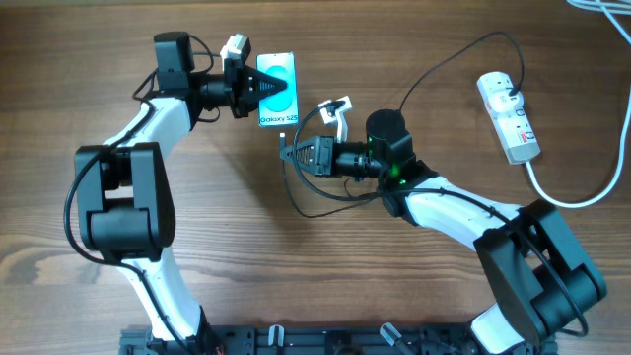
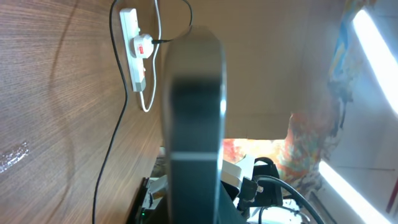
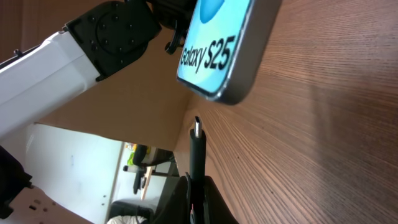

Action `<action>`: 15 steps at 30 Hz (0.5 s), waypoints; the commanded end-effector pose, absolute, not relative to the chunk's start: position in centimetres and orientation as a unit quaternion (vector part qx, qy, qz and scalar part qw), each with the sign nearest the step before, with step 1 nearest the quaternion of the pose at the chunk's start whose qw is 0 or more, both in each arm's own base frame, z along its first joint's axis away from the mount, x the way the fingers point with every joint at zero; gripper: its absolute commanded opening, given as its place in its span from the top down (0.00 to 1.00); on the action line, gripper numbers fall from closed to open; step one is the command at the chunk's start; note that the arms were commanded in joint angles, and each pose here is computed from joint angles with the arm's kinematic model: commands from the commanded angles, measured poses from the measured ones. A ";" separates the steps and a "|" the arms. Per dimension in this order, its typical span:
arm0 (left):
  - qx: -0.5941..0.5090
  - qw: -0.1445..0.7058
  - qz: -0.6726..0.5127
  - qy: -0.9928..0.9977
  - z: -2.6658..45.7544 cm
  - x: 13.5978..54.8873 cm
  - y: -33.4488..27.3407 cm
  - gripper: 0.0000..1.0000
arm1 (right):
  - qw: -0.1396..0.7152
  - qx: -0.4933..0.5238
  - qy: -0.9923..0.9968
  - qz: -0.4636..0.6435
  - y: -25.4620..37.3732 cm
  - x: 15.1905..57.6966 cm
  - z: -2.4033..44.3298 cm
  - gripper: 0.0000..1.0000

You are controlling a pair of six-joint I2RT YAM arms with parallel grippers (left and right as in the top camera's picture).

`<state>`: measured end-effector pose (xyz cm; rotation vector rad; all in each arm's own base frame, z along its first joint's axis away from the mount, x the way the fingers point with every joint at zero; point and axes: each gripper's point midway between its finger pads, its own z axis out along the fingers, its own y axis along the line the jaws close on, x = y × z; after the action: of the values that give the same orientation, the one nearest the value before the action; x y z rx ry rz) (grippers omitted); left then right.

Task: Plug charger to phone and switch on socket

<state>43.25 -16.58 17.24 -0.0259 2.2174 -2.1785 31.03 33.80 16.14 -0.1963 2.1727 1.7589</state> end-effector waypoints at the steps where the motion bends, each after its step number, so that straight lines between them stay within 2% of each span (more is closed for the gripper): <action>1: 0.044 0.027 -0.708 0.704 18.3 42.5 -18.0 0.96 | 0.176 -0.073 0.764 0.616 33.9 31.2 16.0 0.96; 15: 0.049 0.029 -0.708 0.704 18.3 42.5 -18.2 0.96 | 0.158 -0.048 0.767 0.620 33.2 31.7 15.9 0.96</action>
<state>42.69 -18.30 17.41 0.0719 2.2113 -2.1745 31.61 33.17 15.94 -0.1589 2.1841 1.7532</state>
